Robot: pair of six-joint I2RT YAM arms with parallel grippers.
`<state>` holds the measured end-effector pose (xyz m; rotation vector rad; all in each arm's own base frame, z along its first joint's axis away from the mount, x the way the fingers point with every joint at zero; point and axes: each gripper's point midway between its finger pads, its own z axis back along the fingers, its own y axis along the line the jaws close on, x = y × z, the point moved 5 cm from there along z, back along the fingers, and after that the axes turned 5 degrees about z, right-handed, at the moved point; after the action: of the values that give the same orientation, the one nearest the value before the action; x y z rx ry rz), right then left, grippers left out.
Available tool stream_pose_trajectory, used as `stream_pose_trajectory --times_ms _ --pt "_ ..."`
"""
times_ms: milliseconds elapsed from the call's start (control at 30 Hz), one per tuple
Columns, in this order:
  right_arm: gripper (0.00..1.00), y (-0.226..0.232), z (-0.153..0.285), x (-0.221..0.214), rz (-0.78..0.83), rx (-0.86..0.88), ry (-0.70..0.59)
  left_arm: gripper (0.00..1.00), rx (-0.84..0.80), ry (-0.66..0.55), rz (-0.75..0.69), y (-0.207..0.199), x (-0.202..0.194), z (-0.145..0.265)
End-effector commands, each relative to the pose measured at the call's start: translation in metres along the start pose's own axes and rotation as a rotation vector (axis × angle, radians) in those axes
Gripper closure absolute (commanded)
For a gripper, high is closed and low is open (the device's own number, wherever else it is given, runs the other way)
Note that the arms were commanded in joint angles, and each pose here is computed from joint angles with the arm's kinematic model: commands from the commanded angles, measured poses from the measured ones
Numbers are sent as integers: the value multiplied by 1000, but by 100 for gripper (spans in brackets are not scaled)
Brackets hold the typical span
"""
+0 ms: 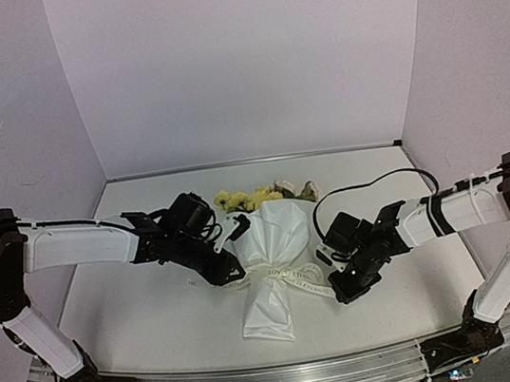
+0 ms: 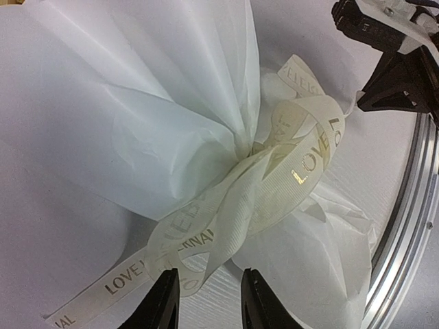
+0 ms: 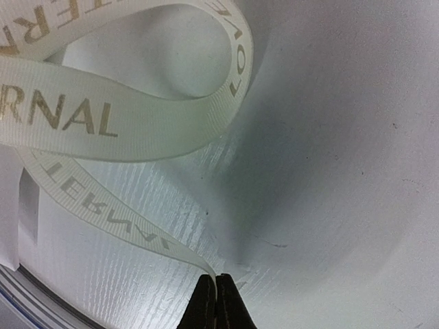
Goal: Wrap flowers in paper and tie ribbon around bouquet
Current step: Cross the half-tied ribbon over the folded bouquet.
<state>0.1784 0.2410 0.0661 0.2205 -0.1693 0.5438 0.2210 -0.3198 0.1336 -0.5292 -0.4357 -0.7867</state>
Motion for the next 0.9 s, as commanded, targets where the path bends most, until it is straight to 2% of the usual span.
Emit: stream_pose_trajectory --times_ms 0,367,467,600,867 --pt "100 2 6 7 16 -6 -39 68 -26 -45 -52 -7 23 2" --pt "100 1 5 6 16 -11 -42 75 -56 -23 -69 -9 22 -7" --pt "100 0 5 6 15 -15 -42 83 -50 -33 -69 -9 23 -6" --pt "100 -1 6 6 13 -27 -49 99 -14 -47 -56 -4 24 -6" --pt "100 -10 6 -3 3 -68 -42 100 94 -114 33 8 19 8"
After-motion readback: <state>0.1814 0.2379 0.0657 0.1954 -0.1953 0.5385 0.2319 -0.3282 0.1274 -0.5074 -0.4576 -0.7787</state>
